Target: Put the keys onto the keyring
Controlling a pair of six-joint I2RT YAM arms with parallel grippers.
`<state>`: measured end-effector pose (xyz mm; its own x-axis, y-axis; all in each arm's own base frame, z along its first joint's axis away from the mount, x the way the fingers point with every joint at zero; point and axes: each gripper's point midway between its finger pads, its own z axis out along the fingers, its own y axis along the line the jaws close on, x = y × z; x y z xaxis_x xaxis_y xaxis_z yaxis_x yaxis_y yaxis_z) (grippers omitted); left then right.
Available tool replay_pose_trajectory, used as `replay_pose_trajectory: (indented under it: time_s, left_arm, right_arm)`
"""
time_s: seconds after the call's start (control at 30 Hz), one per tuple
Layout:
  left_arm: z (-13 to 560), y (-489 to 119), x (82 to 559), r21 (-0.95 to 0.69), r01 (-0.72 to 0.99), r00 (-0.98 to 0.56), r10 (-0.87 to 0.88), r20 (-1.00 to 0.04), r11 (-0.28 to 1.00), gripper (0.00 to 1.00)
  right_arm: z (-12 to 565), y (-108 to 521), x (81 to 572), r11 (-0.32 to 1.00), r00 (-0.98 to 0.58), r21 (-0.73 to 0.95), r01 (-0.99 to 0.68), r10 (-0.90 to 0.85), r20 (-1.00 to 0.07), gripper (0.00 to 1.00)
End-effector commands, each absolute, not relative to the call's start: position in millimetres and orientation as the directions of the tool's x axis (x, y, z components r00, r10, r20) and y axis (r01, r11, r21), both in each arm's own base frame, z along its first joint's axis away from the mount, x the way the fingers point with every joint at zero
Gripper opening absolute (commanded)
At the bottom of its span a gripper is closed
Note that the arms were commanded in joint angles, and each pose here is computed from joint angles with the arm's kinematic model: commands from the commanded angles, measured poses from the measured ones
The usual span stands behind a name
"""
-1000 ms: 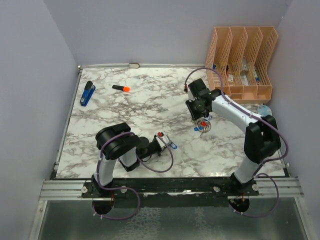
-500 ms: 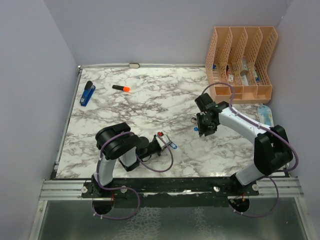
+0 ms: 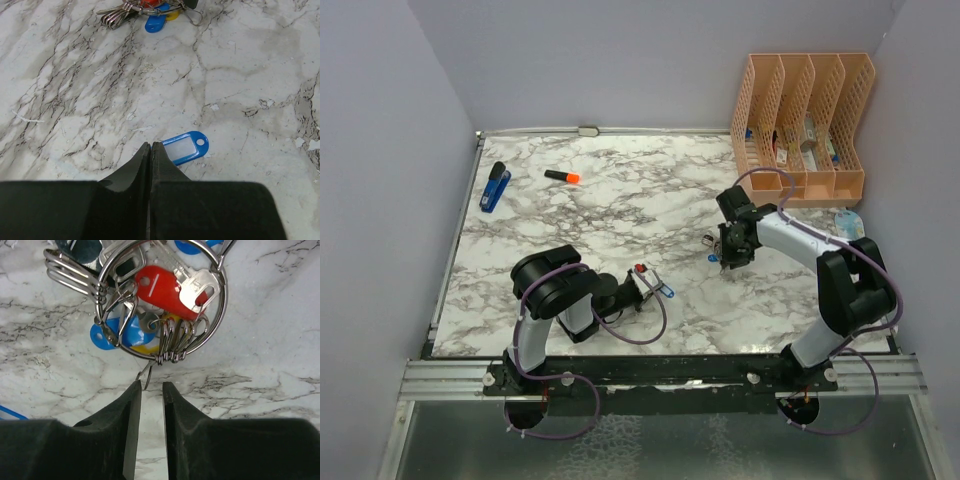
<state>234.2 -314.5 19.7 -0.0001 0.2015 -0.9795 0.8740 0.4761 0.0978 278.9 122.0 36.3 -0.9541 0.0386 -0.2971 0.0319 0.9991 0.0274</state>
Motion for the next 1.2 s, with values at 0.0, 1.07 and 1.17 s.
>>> replay_pose_trajectory:
  time_s: [0.0, 1.07, 1.17]
  left_arm:
    - [69, -320, 243, 0.14, 0.852, 0.137, 0.043, -0.99, 0.504, 0.0]
    - [73, -318, 247, 0.132, 0.843, 0.136, 0.031, -0.99, 0.522, 0.0]
    - [73, -318, 247, 0.13, 0.844, 0.134, 0.03, -0.991, 0.521, 0.0]
  right_arm:
    - [31, 128, 295, 0.996, -0.945, 0.067, 0.052, 0.071, -0.32, 0.24]
    - [48, 220, 321, 0.888, -0.943, 0.384, 0.254, 0.316, -0.106, 0.01]
    - [58, 233, 336, 0.86, -0.931, 0.439, 0.258, 0.342, -0.123, 0.04]
